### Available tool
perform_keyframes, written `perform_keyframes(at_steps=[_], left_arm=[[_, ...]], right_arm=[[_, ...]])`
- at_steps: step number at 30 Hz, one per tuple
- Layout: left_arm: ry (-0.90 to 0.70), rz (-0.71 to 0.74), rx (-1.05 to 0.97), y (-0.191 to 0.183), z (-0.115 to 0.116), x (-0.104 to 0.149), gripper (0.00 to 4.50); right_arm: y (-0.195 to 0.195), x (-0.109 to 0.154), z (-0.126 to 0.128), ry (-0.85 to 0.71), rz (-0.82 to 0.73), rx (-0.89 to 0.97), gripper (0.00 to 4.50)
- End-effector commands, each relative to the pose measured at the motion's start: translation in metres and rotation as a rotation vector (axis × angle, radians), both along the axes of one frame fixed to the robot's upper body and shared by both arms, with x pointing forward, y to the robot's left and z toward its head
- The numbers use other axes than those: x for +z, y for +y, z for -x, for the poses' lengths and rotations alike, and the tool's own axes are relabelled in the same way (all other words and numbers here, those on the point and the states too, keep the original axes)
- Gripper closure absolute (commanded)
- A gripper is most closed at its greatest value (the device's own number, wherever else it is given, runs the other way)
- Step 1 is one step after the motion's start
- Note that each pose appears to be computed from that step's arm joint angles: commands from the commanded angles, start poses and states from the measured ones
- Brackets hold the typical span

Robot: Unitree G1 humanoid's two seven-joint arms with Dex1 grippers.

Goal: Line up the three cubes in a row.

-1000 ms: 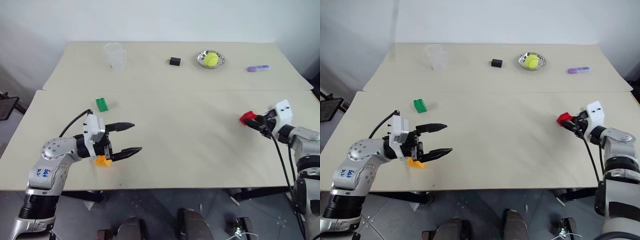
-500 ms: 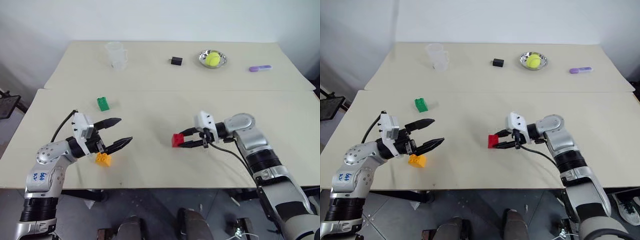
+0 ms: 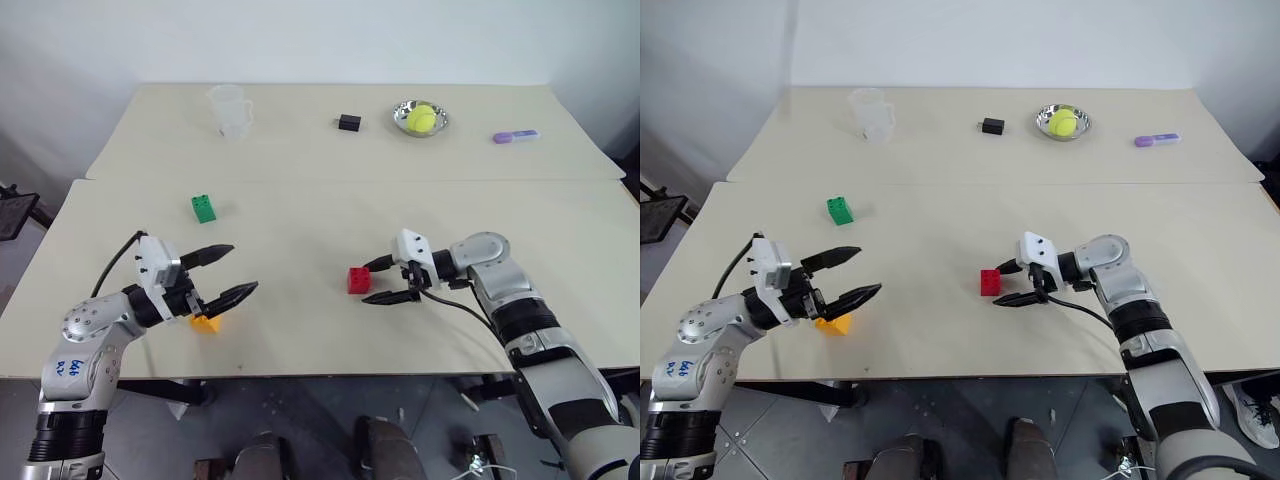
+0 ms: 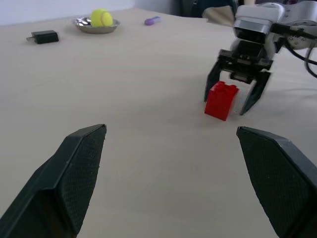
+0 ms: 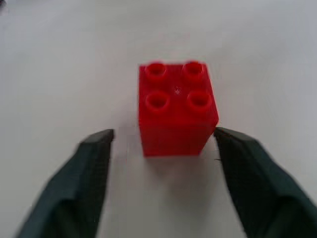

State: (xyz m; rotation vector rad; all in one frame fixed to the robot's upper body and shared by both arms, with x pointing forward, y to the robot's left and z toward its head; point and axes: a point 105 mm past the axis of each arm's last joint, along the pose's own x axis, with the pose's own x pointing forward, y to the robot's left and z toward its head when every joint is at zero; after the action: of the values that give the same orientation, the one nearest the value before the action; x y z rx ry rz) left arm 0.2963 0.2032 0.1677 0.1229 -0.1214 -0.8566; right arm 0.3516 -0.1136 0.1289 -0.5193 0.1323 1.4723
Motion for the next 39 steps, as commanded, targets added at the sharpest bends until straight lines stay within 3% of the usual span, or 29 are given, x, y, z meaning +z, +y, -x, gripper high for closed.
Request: perform_keyframes(at_steps=[1, 6, 10, 12, 16, 20, 23, 31, 34, 39], left_arm=[[-0.108, 0.081, 0.261, 0.058, -0.005, 0.025, 0.0], [-0.041, 0.122, 0.468, 0.123, 0.017, 0.009, 0.0], [-0.047, 0.17, 0.748, 0.174, 0.046, -0.008, 0.0], [-0.062, 0.249, 0.865, 0.182, 0.061, -0.017, 0.0], [-0.044, 0.285, 0.88, 0.158, 0.071, -0.032, 0.0], [-0.041, 0.335, 0.795, 0.12, 0.049, -0.029, 0.0], [-0.009, 0.328, 0.766, 0.095, 0.015, -0.023, 0.0], [0.174, 0.288, 0.909, 0.044, -0.099, 0.0, 0.0], [0.234, 0.251, 0.919, 0.032, -0.122, 0.0, 0.0], [0.279, 0.203, 0.914, 0.016, -0.139, -0.005, 0.0]], right_arm=[[-0.007, 0.045, 0.002, -0.139, -0.157, -0.004, 0.12], [-0.007, 0.077, 0.025, -0.242, -0.396, 0.072, 0.05], [0.003, 0.082, 0.048, -0.219, -0.516, 0.101, 0.05], [0.008, 0.087, 0.053, -0.218, -0.623, 0.076, 0.05], [0.008, 0.075, 0.06, -0.246, -0.593, 0.062, 0.05], [-0.003, 0.067, 0.054, -0.277, -0.552, -0.002, 0.05], [-0.011, 0.064, 0.051, -0.291, -0.51, -0.023, 0.05], [-0.013, 0.065, 0.06, -0.281, -0.483, -0.029, 0.05], [-0.012, 0.065, 0.061, -0.271, -0.483, -0.031, 0.05], [-0.008, 0.067, 0.064, -0.273, -0.487, -0.031, 0.05]])
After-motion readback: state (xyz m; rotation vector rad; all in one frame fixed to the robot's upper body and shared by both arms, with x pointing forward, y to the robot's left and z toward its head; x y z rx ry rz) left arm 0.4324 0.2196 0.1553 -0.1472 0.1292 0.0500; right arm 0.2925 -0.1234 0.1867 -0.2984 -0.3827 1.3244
